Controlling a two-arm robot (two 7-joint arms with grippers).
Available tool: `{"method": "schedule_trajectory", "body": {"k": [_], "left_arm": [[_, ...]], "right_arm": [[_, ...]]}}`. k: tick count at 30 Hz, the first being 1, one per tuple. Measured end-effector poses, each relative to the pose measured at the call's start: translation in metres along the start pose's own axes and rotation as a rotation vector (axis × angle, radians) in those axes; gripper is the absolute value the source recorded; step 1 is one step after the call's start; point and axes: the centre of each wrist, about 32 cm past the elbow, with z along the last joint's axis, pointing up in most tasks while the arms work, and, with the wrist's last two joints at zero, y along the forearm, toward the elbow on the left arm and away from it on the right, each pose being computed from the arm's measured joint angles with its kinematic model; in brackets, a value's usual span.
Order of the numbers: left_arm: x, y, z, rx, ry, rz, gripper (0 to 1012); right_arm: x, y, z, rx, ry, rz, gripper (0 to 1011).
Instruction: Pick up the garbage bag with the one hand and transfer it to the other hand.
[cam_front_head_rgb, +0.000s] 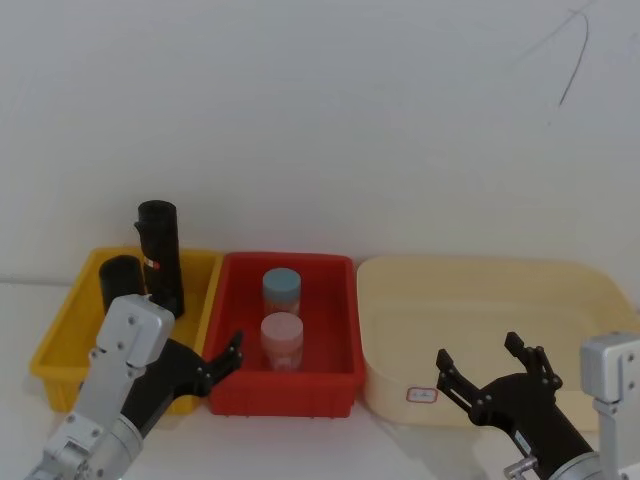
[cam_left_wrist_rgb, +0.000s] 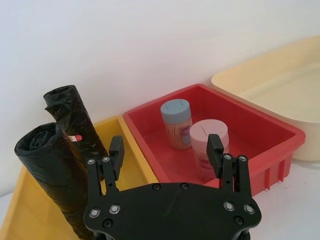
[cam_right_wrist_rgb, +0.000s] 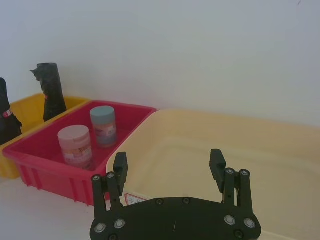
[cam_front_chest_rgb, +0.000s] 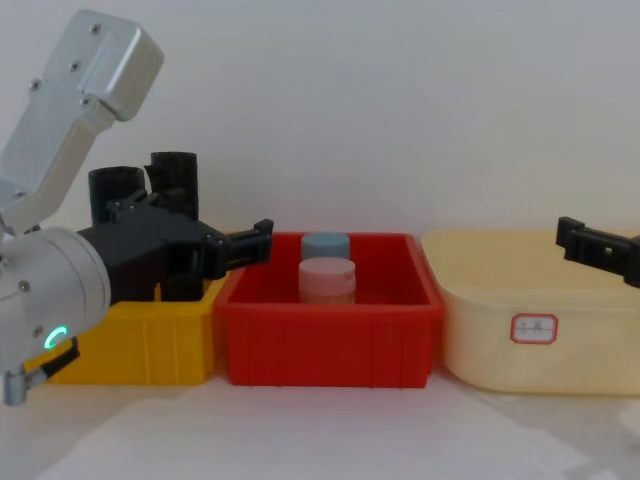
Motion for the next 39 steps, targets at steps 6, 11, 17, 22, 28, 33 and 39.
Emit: {"method": "schedule_trajectory", "body": {"k": [6, 11, 17, 22, 28, 33, 39], "left_arm": [[0.0014, 0.0018, 0.0003, -0.001, -0.001, 0.003, 1001], [0.0043, 0.006, 0.0012, -0.003, -0.004, 0.011, 1001], [0.0093, 0.0139, 0.0022, 0.002, -0.006, 0.037, 1001], [0.016, 0.0221, 0.0026, 0.013, -0.004, 0.076, 1001], [0.0251, 0.0299, 0.0027, 0.027, -0.002, 0.122, 1001], [0.0332, 0.0337, 0.0027, 0.038, 0.002, 0.158, 1001], [0.0405, 0.0346, 0.0028, 0.045, 0.008, 0.184, 1001]], "right_arm": [[0.0, 0.0, 0.0, 0.0, 0.0, 0.0, 1000], [0.0, 0.0, 0.0, 0.0, 0.0, 0.0, 1000], [0.0, 0.0, 0.0, 0.0, 0.0, 0.0, 1000], [0.0, 0.0, 0.0, 0.0, 0.0, 0.0, 1000], [0.0, 0.0, 0.0, 0.0, 0.0, 0.0, 1000], [0.0, 0.0, 0.0, 0.0, 0.0, 0.0, 1000], [0.0, 0.0, 0.0, 0.0, 0.0, 0.0, 1000]]}}
